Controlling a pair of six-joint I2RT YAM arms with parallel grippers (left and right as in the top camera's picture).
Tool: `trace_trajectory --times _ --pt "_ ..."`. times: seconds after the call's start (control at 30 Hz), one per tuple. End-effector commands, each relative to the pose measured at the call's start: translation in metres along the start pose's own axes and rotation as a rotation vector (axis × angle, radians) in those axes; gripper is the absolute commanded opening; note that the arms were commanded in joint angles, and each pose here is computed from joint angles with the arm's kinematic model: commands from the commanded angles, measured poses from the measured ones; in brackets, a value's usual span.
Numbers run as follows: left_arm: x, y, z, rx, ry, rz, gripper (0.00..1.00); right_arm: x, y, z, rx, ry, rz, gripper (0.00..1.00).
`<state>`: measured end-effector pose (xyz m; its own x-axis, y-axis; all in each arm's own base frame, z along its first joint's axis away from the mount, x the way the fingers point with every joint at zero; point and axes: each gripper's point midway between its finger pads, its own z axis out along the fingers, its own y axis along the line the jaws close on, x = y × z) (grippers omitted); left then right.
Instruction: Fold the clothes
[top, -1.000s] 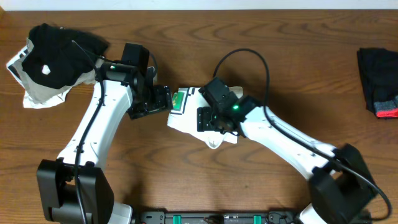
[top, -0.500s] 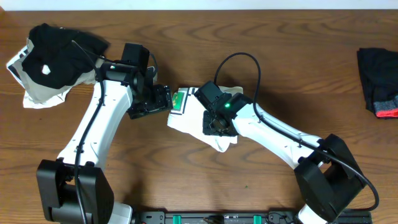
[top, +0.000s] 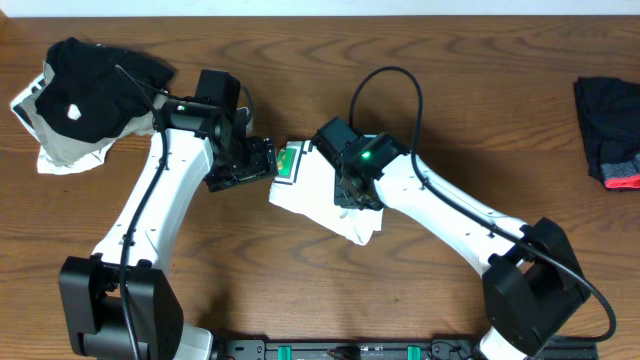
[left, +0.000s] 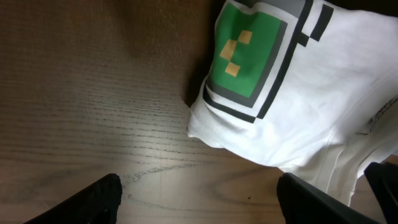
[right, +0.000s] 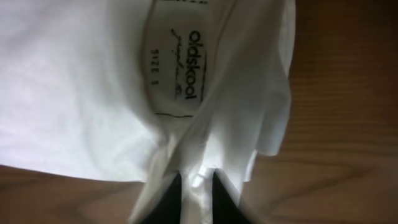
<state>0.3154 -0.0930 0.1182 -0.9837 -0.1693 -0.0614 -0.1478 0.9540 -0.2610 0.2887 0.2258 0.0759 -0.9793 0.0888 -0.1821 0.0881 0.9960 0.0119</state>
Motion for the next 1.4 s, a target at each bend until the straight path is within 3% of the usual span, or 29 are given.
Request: trace_trajectory --times 0.0,0.07,0.3,0.57,0.93,1.1,1.27,1.37 --pt "0.001 0.002 0.001 -0.011 0.005 0.015 0.82 0.000 0.005 -0.002 -0.044 0.033 -0.012 0.38" --pt "0.001 0.002 0.001 -0.011 0.004 0.015 0.82 0.006 0.012 -0.003 -0.074 0.060 -0.024 0.49" --pt "0.001 0.002 0.001 -0.011 0.005 0.015 0.82 0.018 0.027 -0.004 -0.094 0.064 -0.069 0.61" --pt "0.004 0.003 0.001 -0.015 0.018 0.012 0.82 0.023 0.028 0.000 -0.083 0.076 -0.080 0.52" --pt "0.004 0.003 0.001 -0.015 0.018 0.012 0.82 0.030 0.023 0.016 -0.046 0.112 -0.084 0.51" --pt "0.004 0.003 0.001 -0.015 0.018 0.012 0.82 0.032 0.022 0.024 -0.030 0.125 -0.085 0.37" --pt "0.004 0.003 0.001 -0.015 0.018 0.012 0.82 0.028 0.016 0.025 -0.013 0.118 -0.075 0.12" --pt "0.004 0.003 0.001 -0.015 0.018 0.012 0.82 0.022 0.003 0.026 0.034 0.109 -0.059 0.03"
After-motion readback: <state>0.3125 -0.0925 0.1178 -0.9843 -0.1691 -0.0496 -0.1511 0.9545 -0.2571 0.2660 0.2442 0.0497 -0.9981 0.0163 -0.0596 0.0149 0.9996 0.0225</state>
